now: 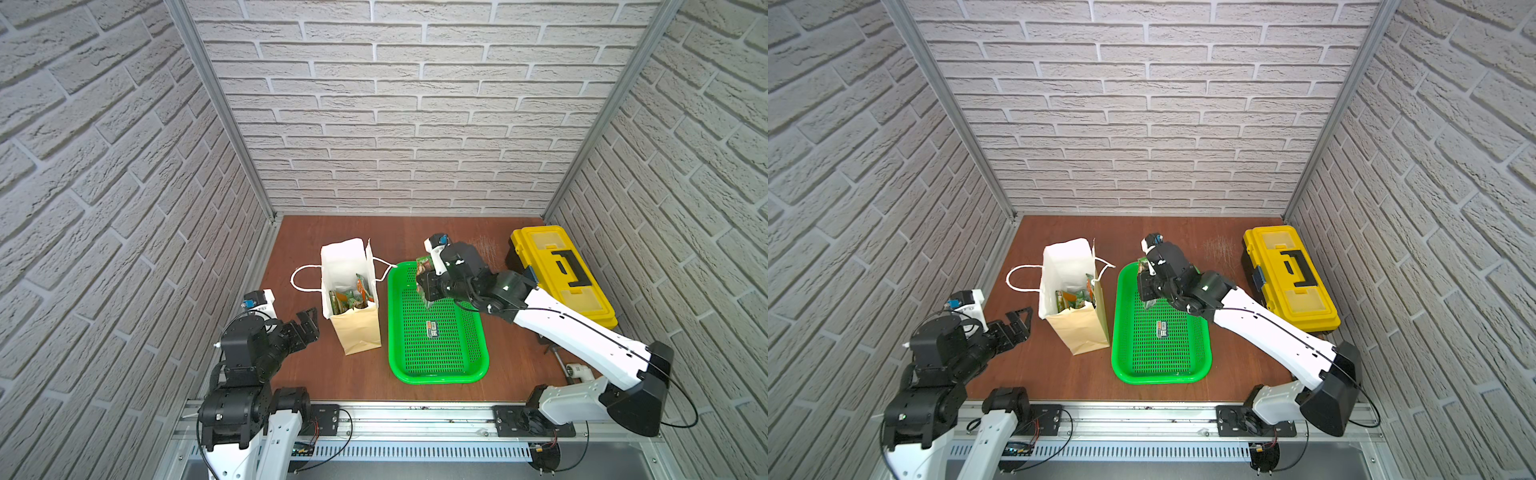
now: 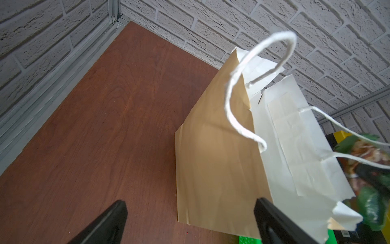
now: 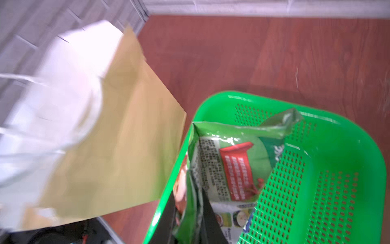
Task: Place the condiment packets inside the bag
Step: Pick up the condiment packet from the storage box, then place the condiment packet in the paper bag.
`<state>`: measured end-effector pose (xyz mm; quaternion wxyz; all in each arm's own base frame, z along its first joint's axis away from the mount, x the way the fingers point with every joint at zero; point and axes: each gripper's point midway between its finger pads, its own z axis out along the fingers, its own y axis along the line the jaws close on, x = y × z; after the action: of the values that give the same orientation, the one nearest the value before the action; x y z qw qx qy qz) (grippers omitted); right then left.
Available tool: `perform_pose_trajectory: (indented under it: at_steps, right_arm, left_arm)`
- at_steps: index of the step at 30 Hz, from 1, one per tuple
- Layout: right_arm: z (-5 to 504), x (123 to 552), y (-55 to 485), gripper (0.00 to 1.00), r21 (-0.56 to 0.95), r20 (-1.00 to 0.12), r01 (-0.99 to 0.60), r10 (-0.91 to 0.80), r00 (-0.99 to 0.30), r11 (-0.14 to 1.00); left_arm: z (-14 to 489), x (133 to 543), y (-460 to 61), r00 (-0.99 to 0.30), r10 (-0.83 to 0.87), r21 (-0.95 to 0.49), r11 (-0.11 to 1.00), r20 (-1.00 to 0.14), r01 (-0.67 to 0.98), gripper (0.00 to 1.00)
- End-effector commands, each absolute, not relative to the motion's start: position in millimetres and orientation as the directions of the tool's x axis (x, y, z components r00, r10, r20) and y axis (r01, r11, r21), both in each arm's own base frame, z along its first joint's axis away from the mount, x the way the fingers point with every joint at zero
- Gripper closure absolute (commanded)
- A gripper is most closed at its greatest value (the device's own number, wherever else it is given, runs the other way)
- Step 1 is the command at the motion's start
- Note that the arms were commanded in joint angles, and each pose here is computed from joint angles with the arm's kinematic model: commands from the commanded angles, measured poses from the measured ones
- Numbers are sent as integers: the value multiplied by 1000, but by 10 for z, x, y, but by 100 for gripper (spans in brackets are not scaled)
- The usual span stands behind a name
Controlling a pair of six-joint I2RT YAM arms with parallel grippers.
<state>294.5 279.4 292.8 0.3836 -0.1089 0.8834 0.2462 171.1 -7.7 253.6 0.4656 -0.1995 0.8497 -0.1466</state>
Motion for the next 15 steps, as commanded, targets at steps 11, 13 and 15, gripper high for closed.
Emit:
perform_pose_trajectory:
  at_steps: [11,13,15]
  right_arm:
    - [4363,2637,3954,89,472,-845,-727,20,-535,499]
    - [4337,2654,4098,89,472,-842,-735,2,-539,486]
    - [4321,2668,4205,89,462,-846,-745,-11,-533,481]
  left_arm:
    - [2597,1749,-79,-461,-468,-436,882,-754,-181,2]
    - [2597,1749,-78,-459,-467,-436,882,-755,-181,2]
    - [2598,1749,-80,-460,-467,-435,882,-755,-180,2]
